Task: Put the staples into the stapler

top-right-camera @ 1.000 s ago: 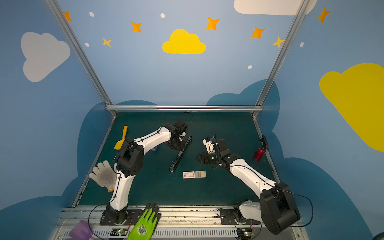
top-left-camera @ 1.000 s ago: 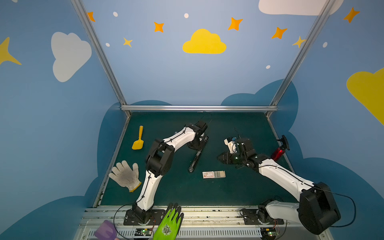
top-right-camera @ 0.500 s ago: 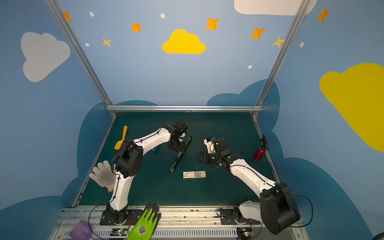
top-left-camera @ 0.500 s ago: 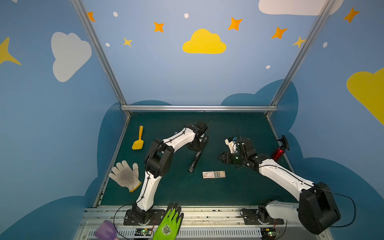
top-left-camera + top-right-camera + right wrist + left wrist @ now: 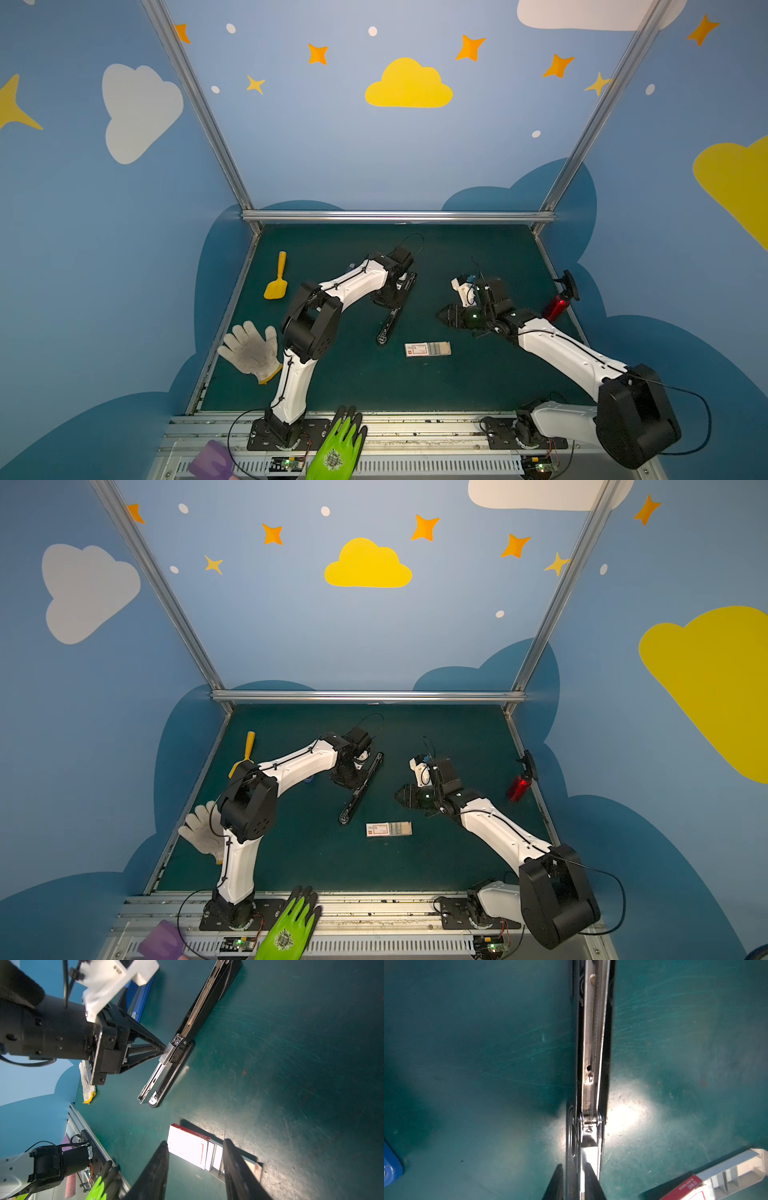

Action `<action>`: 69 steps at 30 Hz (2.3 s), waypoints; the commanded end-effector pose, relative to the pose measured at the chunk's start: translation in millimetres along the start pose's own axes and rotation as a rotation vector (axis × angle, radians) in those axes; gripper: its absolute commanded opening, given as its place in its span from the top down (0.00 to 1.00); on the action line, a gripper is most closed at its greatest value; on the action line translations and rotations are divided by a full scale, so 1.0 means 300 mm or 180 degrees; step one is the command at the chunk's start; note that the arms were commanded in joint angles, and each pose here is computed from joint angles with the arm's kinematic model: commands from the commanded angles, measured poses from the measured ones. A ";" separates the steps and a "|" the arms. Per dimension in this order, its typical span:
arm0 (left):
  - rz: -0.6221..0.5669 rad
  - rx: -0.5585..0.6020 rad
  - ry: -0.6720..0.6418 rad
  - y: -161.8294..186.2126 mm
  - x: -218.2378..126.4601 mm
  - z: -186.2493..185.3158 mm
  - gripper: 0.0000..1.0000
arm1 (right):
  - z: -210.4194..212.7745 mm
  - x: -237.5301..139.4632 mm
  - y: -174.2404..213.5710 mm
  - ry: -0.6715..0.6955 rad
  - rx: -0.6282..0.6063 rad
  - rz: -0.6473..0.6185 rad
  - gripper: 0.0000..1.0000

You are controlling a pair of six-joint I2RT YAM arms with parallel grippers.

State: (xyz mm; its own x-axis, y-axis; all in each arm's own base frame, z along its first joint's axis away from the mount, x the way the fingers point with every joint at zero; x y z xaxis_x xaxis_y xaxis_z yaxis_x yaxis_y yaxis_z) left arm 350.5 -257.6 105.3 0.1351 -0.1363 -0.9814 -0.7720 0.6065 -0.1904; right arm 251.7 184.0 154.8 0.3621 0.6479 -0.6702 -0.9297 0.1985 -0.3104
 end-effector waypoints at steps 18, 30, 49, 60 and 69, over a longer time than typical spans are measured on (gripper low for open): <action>-0.0064 -0.0056 0.0177 -0.040 -0.028 -0.028 0.60 | -0.007 -0.015 0.002 0.0000 0.0009 -0.0042 0.56; 0.0102 -0.0069 0.0124 -0.004 0.019 -0.024 0.65 | -0.012 -0.018 -0.002 -0.0017 0.0024 -0.0048 0.56; 0.0155 -0.0037 0.0044 0.039 -0.004 -0.031 0.77 | -0.020 -0.011 0.000 -0.0043 0.0070 -0.0042 0.56; 0.0117 -0.0021 -0.0001 0.042 -0.039 -0.026 0.74 | -0.021 -0.004 0.004 -0.0075 0.0095 -0.0024 0.56; 0.0151 -0.0024 0.0000 0.055 -0.032 -0.026 0.72 | -0.024 -0.006 0.004 -0.0069 0.0096 -0.0033 0.56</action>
State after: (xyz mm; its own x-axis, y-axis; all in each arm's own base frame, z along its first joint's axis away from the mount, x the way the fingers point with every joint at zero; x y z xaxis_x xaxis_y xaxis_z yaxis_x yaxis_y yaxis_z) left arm 337.9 -258.2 105.7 0.1028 -0.1214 -0.9873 -0.7827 0.6027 -0.1556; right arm 251.4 178.5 149.6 0.3667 0.6530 -0.6626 -0.9294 0.2247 -0.2929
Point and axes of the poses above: each gripper's point midway between its finger pads, its own x axis out along the fingers, its own z axis along the line the jaws close on, y = z × x, the point moved 5 cm from there along -x, back along the fingers, and after that the axes turned 15 degrees about x, right-handed, at the moved point
